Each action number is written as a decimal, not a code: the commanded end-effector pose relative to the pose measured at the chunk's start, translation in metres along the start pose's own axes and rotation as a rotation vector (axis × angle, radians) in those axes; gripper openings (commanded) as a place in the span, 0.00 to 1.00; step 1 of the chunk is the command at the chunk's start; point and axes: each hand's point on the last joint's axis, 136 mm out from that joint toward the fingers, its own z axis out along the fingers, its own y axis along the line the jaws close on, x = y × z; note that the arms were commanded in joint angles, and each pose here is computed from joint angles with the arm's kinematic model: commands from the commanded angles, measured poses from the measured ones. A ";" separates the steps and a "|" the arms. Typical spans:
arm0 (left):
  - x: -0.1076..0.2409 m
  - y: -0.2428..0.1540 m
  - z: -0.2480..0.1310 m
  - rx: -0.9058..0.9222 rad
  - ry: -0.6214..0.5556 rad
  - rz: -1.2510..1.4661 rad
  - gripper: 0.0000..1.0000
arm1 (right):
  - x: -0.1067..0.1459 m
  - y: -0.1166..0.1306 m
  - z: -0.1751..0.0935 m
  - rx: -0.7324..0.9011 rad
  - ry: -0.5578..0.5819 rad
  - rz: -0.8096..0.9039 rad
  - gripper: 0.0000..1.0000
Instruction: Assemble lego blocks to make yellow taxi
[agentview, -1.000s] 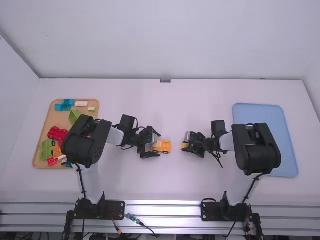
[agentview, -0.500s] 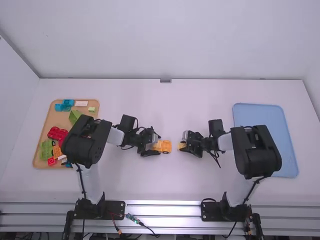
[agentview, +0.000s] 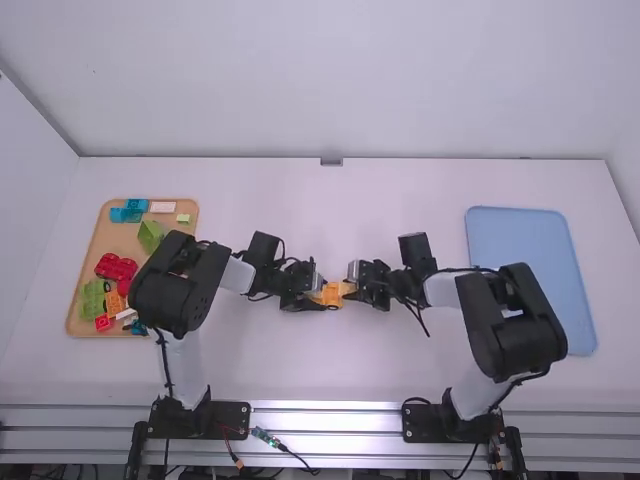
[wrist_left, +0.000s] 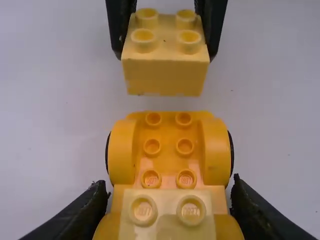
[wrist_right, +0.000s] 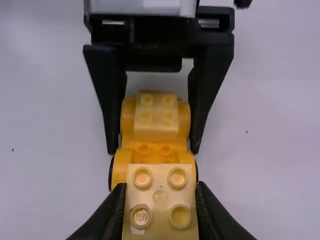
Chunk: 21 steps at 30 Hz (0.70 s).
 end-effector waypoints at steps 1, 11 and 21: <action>0.005 0.000 0.001 0.002 0.013 -0.013 0.50 | -0.010 0.002 0.002 -0.007 -0.022 0.033 0.02; 0.004 0.000 0.001 0.000 0.012 -0.009 0.50 | -0.007 0.002 0.021 0.029 0.079 0.076 0.00; 0.003 0.000 0.001 0.003 0.001 -0.010 0.47 | -0.008 0.007 0.027 0.023 0.097 0.073 0.00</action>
